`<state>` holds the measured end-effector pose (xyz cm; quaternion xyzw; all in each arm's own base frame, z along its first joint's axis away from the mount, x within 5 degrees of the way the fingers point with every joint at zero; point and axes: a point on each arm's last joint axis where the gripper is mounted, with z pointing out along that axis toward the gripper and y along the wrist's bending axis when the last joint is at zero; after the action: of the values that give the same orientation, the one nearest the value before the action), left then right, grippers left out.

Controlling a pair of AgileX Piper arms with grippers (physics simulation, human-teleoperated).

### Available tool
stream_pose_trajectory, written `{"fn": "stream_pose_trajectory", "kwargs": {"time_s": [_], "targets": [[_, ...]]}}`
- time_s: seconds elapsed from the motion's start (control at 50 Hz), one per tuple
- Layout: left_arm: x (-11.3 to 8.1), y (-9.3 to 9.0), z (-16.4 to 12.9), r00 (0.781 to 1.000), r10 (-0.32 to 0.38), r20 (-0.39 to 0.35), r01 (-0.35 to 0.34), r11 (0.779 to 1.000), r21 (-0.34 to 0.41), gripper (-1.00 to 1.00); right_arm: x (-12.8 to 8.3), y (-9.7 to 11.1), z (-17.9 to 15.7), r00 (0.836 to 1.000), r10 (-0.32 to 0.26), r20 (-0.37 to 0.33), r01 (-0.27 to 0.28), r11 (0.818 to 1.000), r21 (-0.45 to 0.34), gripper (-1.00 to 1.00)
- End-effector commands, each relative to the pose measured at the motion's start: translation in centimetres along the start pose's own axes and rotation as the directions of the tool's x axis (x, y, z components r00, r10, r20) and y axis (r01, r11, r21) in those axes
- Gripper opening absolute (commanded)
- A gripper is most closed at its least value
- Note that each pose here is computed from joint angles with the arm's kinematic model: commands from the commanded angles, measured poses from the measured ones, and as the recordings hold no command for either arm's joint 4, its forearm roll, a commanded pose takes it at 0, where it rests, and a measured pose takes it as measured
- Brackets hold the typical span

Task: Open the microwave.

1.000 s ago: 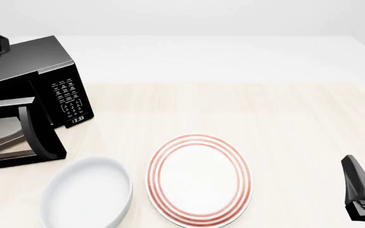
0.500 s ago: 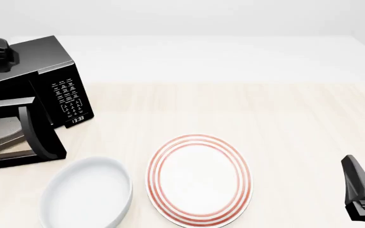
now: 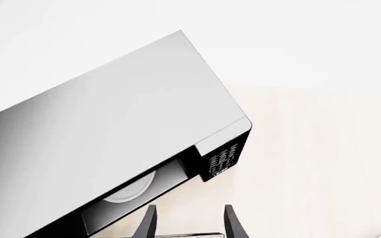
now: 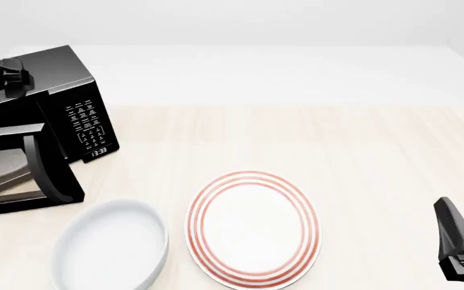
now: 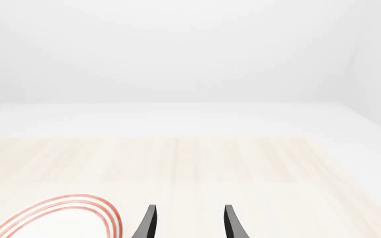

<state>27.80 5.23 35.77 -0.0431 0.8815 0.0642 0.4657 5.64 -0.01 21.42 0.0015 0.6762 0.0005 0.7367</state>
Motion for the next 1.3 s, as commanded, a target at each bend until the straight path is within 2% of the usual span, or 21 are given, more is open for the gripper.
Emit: {"fn": "stream_pose_trajectory", "kwargs": {"time_s": [0.02, 0.28, 0.6, 0.9, 1.3], "targets": [[0.2, 0.5, 1.2, 1.0, 0.002, -0.022, -0.002, 1.0, -0.012, 1.0, 0.0, 0.0, 0.0, 1.0, 0.0, 0.0, 0.0, 1.0, 0.0, 1.0], [1.1, 0.7, 2.8, 0.999, 0.001, -0.05, -0.002, 1.0, -0.017, 1.0, 0.0, 0.0, 0.0, 1.0, 0.0, 0.0, 0.0, 1.0, 0.0, 1.0], [2.3, 1.8, 3.8, 0.997, -0.023, -0.069, 0.02, 0.999, -0.049, 1.0, 0.0, 0.0, 0.0, 1.0, 0.0, 0.0, 0.0, 1.0, 0.0, 1.0], [2.6, 1.7, 4.9, 0.997, -0.037, -0.074, 0.033, 0.998, -0.045, 1.0, 0.0, 0.0, 0.0, 1.0, 0.0, 0.0, 0.0, 1.0, 0.0, 1.0], [3.9, 2.1, 5.3, 0.994, -0.066, -0.084, 0.062, 0.996, -0.06, 1.0, 0.0, 0.0, 0.0, 1.0, 0.0, 0.0, 0.0, 1.0, 0.0, 1.0]]}}
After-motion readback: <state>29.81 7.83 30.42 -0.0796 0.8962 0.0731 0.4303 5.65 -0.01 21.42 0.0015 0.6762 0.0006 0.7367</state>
